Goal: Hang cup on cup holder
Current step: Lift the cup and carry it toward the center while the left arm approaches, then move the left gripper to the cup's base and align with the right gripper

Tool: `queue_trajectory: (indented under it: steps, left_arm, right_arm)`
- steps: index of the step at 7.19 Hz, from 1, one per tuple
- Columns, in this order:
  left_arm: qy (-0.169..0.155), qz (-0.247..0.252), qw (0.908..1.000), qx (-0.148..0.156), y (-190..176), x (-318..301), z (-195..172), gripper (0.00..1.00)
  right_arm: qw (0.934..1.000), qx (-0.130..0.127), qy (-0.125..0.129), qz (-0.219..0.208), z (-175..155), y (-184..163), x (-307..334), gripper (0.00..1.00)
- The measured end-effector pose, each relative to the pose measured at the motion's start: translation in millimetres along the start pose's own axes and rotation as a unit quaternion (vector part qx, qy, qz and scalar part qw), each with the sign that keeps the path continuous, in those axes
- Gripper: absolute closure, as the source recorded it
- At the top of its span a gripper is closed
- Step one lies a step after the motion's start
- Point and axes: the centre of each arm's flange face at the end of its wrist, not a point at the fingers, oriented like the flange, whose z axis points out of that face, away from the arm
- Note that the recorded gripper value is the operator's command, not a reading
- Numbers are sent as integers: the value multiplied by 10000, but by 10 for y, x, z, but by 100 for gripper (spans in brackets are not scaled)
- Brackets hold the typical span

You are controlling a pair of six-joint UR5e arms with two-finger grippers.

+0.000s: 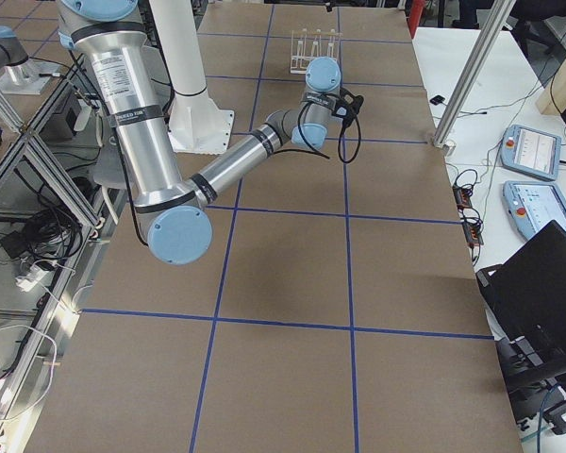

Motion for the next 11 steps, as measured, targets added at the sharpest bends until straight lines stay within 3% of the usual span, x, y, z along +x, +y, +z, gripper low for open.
queue_trajectory:
  steps: [3, 6, 7, 9, 11]
  left_arm:
    - [857, -1080, 9903, -162, 40, 930, 275, 1]
    - [1409, -1661, 9757, -238, 134, 1817, 557, 1]
    - [1624, -1861, 9687, -267, 186, 2011, 617, 1]
    - [2302, -2268, 9451, -488, 318, 2232, 786, 1]
    - [2726, -2468, 9277, -649, 333, 2392, 873, 2]
  right_arm:
    - [9993, -307, -177, 96, 137, 280, -269, 100]
    - [9928, -845, -750, -399, 363, 399, -105, 100]
    - [9907, -971, -878, -374, 380, 444, -75, 100]
    - [9862, -1239, -1067, -268, 412, 580, -49, 100]
    - [9754, -1586, -1507, -275, 502, 833, 1, 100]
